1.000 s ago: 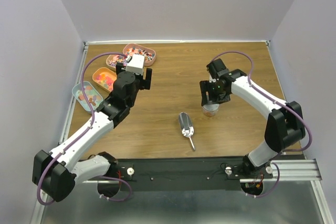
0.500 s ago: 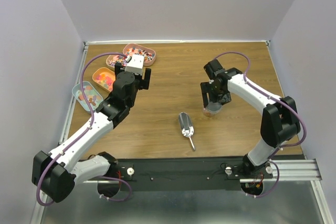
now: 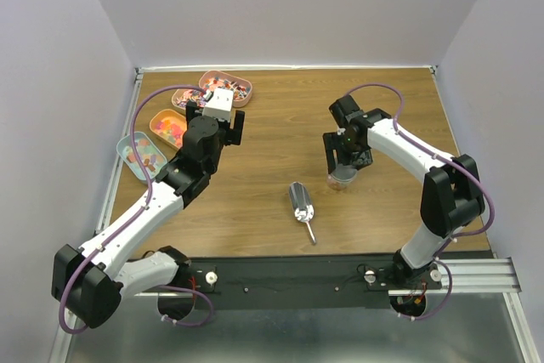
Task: Pack the candies
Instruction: Close the bottle lid on the packing bottle.
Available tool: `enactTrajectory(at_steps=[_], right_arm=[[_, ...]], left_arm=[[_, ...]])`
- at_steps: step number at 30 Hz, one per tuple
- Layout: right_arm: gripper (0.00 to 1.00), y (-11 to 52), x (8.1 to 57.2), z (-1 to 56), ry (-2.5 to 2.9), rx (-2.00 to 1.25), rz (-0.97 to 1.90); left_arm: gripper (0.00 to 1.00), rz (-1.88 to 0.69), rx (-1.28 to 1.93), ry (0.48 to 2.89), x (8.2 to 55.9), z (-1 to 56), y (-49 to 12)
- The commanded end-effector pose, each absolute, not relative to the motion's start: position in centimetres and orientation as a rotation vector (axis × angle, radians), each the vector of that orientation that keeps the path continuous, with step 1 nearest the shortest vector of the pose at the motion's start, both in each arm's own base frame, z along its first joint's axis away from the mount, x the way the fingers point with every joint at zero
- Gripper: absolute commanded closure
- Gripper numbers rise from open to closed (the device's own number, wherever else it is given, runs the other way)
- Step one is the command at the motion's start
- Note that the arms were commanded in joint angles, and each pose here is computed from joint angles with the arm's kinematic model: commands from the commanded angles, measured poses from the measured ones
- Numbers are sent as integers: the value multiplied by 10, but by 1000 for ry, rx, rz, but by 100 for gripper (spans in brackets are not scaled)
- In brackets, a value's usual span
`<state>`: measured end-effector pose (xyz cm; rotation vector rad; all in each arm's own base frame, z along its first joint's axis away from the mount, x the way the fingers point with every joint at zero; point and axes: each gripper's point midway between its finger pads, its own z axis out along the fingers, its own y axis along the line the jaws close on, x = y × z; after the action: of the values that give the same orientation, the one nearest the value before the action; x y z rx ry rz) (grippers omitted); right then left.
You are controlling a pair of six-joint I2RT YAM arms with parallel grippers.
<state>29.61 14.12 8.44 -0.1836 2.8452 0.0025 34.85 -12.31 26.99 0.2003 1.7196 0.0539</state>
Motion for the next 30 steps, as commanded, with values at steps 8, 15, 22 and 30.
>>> enactTrajectory(at_steps=[8,15,22,30], right_arm=[[50,151,293,93,2836,-224,72],[50,146,289,83,2857,-224,39],[49,144,286,72,2868,-221,31],[48,150,290,67,2859,-233,69]], left_arm=[[9,78,196,1722,350,268,-119],[9,75,198,1722,350,269,-119],[9,77,200,1723,350,268,-119],[9,76,202,1725,350,268,-119]])
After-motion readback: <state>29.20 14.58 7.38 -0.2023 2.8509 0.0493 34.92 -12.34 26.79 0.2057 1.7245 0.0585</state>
